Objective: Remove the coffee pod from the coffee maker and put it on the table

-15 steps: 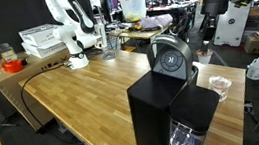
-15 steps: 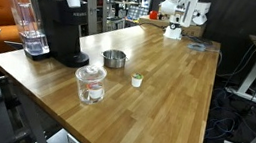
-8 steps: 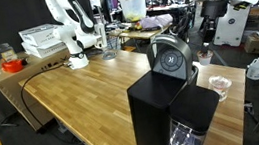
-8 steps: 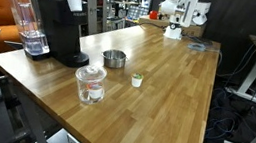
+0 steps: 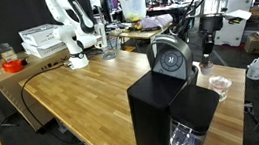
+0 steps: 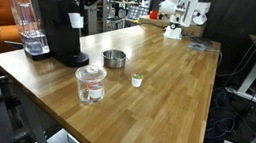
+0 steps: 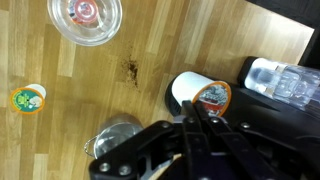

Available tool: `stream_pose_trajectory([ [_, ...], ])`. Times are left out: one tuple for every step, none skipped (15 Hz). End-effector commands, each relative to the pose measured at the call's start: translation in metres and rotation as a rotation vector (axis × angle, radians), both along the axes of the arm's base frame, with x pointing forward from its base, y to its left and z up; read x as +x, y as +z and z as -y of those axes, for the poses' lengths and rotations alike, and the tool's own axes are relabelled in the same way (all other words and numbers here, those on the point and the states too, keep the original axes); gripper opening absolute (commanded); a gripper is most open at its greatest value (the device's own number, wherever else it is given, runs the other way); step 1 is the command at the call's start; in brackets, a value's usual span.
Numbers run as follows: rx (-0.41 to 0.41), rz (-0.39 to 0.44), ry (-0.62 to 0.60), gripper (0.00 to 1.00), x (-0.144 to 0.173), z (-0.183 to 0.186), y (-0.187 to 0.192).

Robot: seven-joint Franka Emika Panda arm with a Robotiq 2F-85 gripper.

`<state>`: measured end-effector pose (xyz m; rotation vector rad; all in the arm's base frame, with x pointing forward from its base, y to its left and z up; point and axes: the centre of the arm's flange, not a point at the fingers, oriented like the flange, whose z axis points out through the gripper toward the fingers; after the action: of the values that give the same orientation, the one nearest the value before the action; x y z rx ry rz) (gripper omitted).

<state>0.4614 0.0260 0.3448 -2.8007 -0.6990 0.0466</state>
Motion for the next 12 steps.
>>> stream_pose_trajectory([
  [0.032, -0.008, 0.035, 0.01, 0.0077, 0.0048, -0.0102],
  [0.038, -0.016, 0.038, 0.01, 0.007, 0.0051, -0.0125],
  [0.044, -0.021, 0.047, 0.01, 0.0052, 0.0036, -0.0133],
  [0.042, -0.027, 0.06, 0.01, 0.0037, 0.0021, -0.0134],
  [0.03, -0.033, 0.07, 0.01, 0.0018, -0.0005, -0.012],
  [0.017, -0.025, 0.048, 0.04, 0.0009, -0.0006, -0.0155],
  [0.017, -0.026, 0.052, 0.04, 0.0006, -0.0025, -0.0156],
  [0.017, -0.026, 0.055, 0.04, 0.0005, -0.0035, -0.0156],
  [0.017, -0.026, 0.055, 0.04, 0.0005, -0.0037, -0.0156],
  [0.017, -0.027, 0.055, 0.04, 0.0004, -0.0037, -0.0156],
  [0.017, -0.027, 0.055, 0.04, 0.0005, -0.0035, -0.0156],
  [0.017, -0.027, 0.055, 0.01, 0.0004, -0.0034, -0.0156],
])
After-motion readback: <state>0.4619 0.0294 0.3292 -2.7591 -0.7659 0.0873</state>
